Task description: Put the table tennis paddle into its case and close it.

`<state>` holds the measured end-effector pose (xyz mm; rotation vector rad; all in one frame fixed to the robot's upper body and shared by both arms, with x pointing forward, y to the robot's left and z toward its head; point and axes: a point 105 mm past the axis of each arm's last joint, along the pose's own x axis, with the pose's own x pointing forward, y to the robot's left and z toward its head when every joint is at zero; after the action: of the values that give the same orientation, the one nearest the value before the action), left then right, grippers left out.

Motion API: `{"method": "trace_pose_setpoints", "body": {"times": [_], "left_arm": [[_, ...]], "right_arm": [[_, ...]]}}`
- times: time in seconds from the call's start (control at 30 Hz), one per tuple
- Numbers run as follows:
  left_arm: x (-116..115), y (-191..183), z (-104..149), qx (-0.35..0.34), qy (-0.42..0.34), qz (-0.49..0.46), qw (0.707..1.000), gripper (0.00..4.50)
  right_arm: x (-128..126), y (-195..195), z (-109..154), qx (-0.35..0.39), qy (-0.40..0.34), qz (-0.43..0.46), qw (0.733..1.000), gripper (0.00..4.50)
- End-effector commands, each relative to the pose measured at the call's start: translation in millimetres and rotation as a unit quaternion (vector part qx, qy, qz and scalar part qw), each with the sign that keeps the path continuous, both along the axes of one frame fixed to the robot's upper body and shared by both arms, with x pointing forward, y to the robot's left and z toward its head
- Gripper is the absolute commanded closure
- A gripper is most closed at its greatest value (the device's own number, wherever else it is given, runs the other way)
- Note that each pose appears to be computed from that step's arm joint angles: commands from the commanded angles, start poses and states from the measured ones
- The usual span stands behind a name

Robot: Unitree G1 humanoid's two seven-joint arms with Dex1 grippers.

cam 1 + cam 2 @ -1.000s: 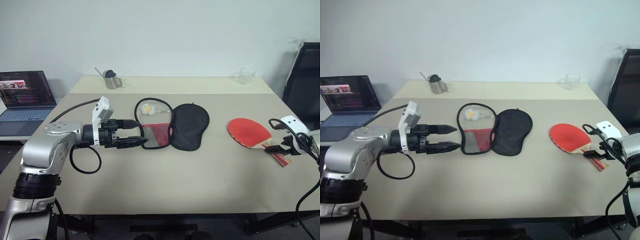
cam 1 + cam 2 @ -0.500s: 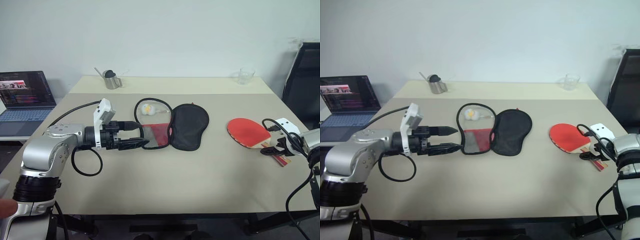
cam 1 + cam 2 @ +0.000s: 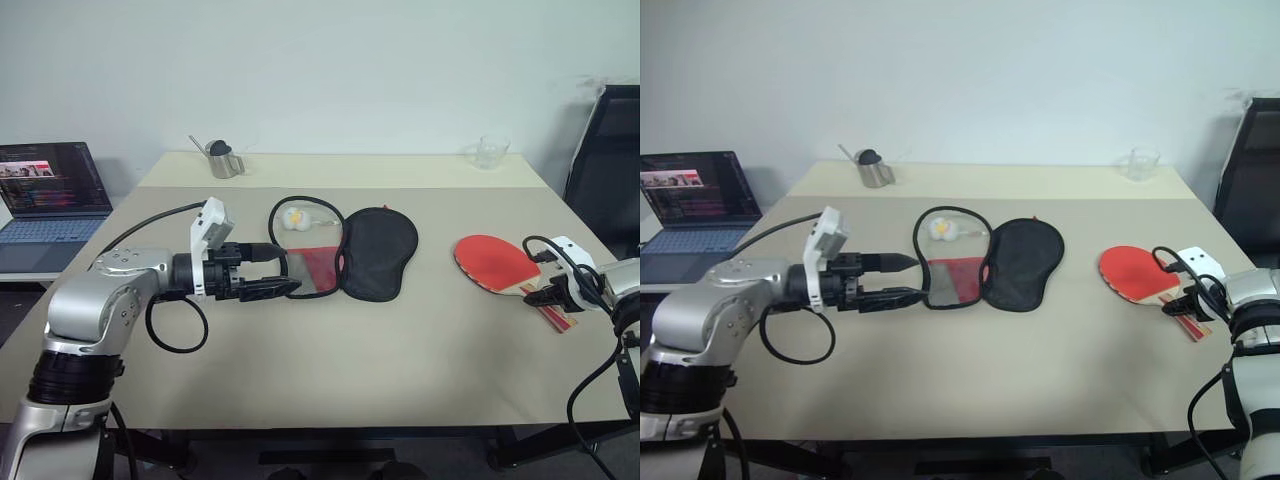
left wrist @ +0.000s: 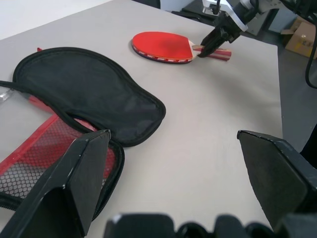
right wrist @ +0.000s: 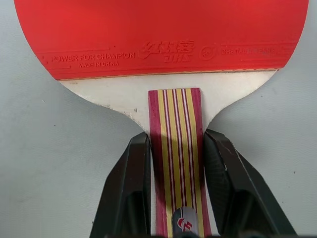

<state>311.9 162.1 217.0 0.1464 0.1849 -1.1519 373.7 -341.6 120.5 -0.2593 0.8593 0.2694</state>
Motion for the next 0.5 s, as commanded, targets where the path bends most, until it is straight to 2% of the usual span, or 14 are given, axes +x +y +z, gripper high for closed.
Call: {"method": "trace_pose_setpoints", "body": {"times": [0.03, 0.33, 0.5], "left_arm": [[-3, -4, 9, -0.003, -0.023, -0.01, 1.0, 0.0], [1, -8, 8, -0.008, -0.025, -0.015, 1.0, 0.0], [4, -10, 7, -0.008, -0.026, -0.018, 0.999, 0.0]], "right_arm": [[8, -4, 41, -0.001, -0.059, -0.004, 0.998, 3.38], [9, 4, 105, 0.034, -0.15, -0.029, 0.988, 3.38], [9, 28, 133, 0.07, -0.192, -0.028, 0.978, 3.39]]}}
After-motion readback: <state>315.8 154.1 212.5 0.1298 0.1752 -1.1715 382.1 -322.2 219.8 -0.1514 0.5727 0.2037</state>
